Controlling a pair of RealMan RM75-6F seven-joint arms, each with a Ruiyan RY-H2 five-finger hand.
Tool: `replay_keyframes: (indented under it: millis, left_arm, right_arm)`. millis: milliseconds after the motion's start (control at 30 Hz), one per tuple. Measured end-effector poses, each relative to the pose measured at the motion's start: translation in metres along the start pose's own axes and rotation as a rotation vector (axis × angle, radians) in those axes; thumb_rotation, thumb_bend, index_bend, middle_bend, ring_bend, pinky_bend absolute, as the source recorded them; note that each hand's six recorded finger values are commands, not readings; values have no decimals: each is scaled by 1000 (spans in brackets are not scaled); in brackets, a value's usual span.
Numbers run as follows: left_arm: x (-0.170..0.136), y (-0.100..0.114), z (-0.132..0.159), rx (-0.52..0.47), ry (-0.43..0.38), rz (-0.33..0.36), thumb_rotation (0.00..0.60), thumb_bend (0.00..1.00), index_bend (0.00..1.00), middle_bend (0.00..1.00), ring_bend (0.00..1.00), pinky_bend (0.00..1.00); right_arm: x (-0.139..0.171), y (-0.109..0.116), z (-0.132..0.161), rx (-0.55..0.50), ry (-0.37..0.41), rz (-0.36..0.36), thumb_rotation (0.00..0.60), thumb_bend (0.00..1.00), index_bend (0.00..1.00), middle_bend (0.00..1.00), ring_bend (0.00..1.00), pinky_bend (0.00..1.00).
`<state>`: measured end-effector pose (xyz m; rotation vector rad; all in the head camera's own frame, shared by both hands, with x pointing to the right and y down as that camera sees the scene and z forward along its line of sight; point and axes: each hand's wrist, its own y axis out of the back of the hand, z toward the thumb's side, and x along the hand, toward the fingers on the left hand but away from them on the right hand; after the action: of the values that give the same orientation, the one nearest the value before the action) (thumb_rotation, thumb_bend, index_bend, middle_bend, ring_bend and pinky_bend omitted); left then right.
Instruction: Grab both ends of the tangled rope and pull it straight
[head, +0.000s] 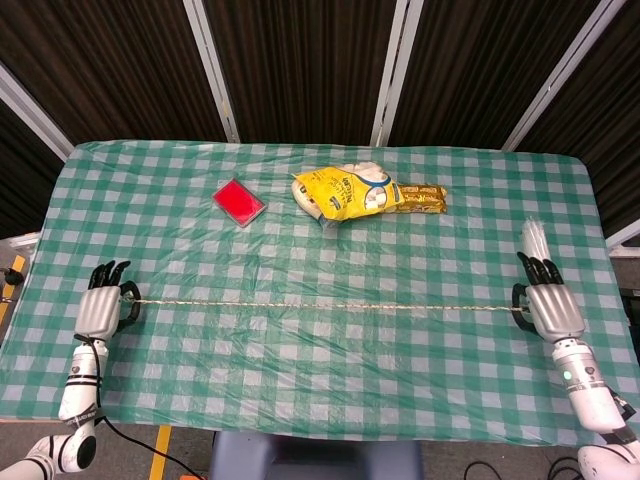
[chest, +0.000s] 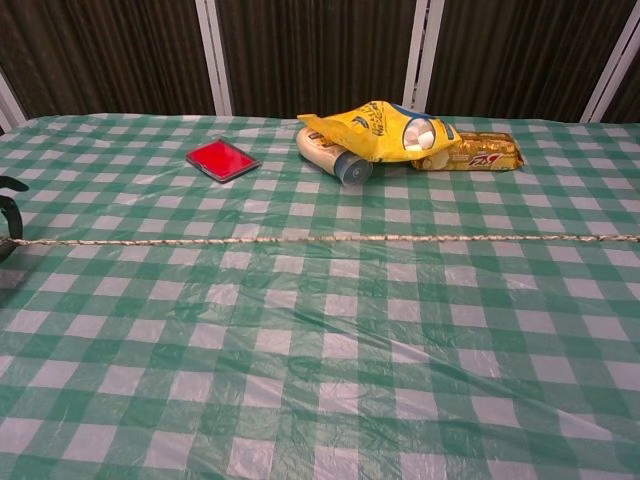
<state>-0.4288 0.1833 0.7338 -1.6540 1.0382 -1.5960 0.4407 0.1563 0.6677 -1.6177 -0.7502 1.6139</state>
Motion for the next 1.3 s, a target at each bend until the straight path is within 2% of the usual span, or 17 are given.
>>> replay_keyframes:
  millis: [567,700,767,833,867,933,1033,1133,1300]
  left_arm:
    - [2,-20,-2,21,5,-55,600,471,621,115,0,74]
    - [1,-25,0,23,-6,-72,600,471,573,114,0,74]
    - [1,-26,1,21,-11,-75,600,470,529,112,0,74]
    - [0,-28,3,21,-17,-79,600,470,436,106,0,74]
    - [0,-28,3,21,-19,-81,600,470,375,101,0,74]
    - [-1,-29,4,22,-24,-84,600,465,191,80,0,73]
    - [-2,-27,6,18,-34,-80,600,460,22,45,0,72]
    - [-4,-22,7,6,-45,-66,600,456,0,23,0,71]
    - [-9,-11,8,-49,-59,-48,600,451,0,2,0,70]
  right_arm:
    - [-13,-31,11,17,7,78,600,599,773,89,0,0]
    - [-15,-36,14,26,13,91,600,599,731,89,0,0]
    - [-16,-39,16,29,18,98,600,600,675,90,0,0]
    - [-17,-41,17,31,20,106,600,600,593,88,0,0]
    - [-17,-42,17,32,21,112,600,600,531,85,0,0]
    - [-17,-44,18,37,21,125,600,598,415,68,0,0]
    - [-16,-43,18,34,19,130,600,546,278,28,0,0]
    - [-14,-40,16,34,15,127,600,499,204,6,0,0]
    - [-7,-33,14,24,11,120,600,497,122,0,0,0]
